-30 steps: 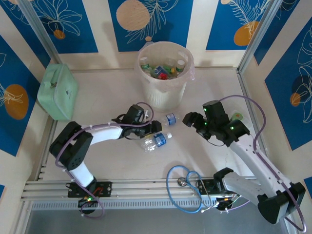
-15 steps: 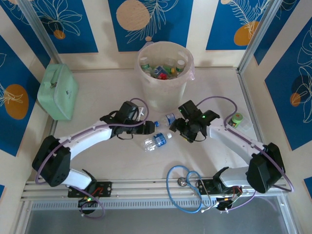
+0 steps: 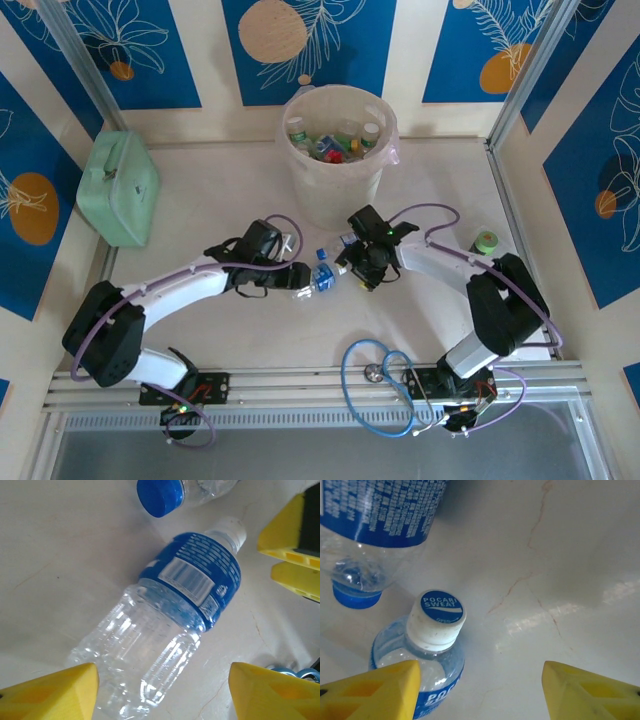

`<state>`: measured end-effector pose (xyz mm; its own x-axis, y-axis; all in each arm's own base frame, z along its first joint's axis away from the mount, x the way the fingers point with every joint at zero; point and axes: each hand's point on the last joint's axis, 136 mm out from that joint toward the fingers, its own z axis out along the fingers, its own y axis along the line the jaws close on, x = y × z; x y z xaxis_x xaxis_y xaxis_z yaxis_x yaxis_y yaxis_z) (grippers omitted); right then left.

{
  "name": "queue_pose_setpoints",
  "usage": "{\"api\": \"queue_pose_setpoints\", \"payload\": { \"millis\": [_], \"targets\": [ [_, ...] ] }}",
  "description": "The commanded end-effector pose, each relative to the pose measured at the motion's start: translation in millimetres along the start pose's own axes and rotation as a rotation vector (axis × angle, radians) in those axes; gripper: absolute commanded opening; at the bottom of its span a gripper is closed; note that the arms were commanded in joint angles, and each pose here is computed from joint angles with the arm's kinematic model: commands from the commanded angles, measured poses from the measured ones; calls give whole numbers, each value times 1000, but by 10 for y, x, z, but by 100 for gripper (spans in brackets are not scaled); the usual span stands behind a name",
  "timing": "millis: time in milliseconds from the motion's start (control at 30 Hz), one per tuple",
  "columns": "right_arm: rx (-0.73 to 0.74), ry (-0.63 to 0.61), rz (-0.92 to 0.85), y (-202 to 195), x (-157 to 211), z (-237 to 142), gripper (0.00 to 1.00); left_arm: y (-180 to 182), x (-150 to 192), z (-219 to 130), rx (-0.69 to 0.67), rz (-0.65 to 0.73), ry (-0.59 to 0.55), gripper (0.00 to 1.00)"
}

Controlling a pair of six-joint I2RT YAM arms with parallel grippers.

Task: Put the plastic bottles in the bin

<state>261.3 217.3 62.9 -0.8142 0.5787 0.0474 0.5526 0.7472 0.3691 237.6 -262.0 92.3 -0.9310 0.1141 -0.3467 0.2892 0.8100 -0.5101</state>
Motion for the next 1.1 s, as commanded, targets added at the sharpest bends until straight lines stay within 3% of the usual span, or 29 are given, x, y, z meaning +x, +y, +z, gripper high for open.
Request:
{"api": "queue_pose_setpoints", "payload": {
  "millis": [0,533,767,1067],
  "targets": [
    [-53,-2,18,203,-21,9,66,-56,95,66,29,3,36,68],
    [-63,19,19,296,-53,347,61,-102,125,87,51,14,65,67],
    [-87,26,-7,365,-19,357,65,-110,142,87,52,20,81,67],
    [-98,-27,-25,335,-57,70,66,-165,274,46,26,152,196,82]
  ]
}}
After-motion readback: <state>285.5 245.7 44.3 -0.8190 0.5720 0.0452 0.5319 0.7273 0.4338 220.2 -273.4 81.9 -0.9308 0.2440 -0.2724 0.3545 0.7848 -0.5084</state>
